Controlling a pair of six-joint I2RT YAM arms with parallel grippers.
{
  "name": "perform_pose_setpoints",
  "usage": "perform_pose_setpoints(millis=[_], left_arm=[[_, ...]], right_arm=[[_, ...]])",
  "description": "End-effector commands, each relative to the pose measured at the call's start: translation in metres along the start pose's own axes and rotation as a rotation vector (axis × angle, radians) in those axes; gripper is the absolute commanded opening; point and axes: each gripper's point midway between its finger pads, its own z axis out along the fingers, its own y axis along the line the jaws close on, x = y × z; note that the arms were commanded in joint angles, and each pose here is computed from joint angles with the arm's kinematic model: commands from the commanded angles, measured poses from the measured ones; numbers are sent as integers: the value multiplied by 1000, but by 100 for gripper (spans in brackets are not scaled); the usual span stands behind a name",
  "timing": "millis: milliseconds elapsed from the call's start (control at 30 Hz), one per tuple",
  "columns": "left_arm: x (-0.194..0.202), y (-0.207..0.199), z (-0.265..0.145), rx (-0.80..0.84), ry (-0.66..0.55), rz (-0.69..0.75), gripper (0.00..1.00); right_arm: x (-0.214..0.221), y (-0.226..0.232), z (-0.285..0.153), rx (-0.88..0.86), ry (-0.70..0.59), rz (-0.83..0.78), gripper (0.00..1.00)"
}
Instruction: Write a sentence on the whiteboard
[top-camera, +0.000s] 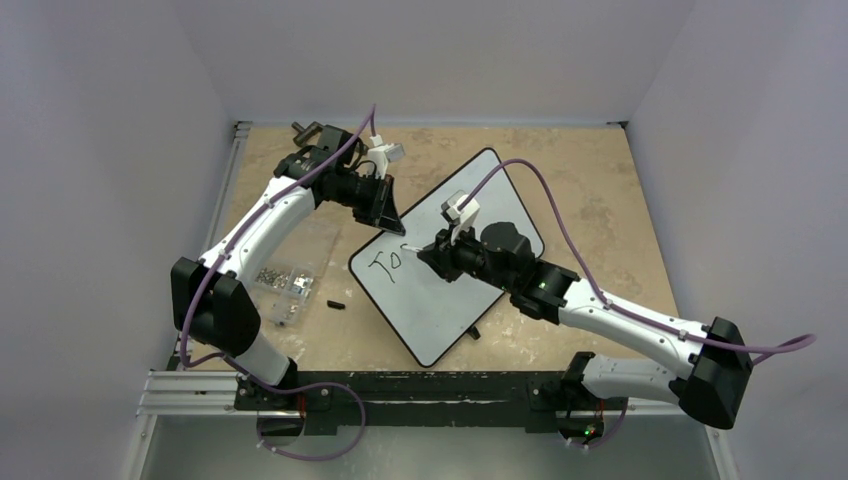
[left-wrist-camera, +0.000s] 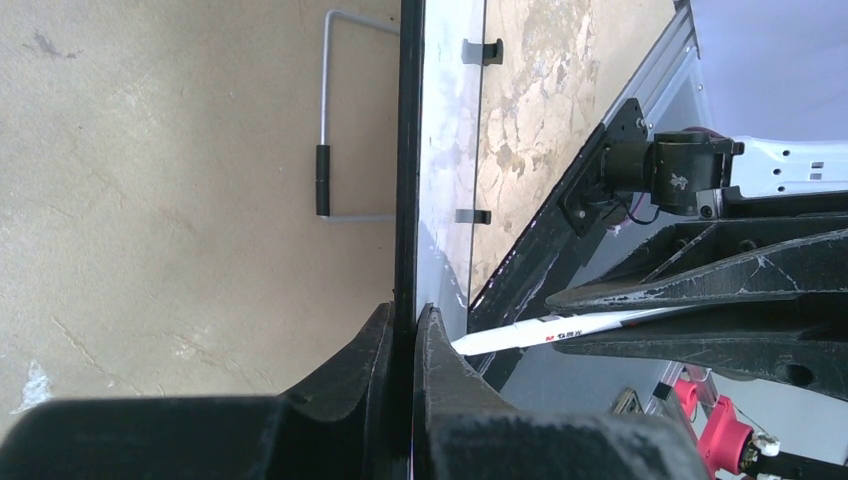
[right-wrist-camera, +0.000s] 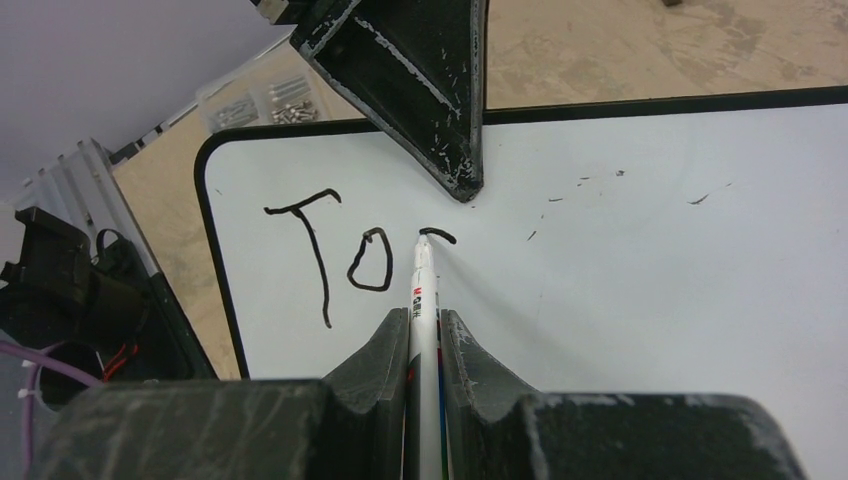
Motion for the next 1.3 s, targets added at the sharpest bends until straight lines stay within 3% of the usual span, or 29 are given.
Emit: perform_pose_setpoints(millis=[0, 500, 1267], left_arm=[[-15, 11, -14, -112, -75, 68, 0], [-15, 11, -15, -114, -76, 69, 0], [-14, 9, -15, -110, -77, 71, 0]], right_arm=[[1, 9, 1, -53, 4, 3, 0], [34, -3, -13, -10, 72, 21, 0], [-24, -30, 8, 173, -41, 19, 0]])
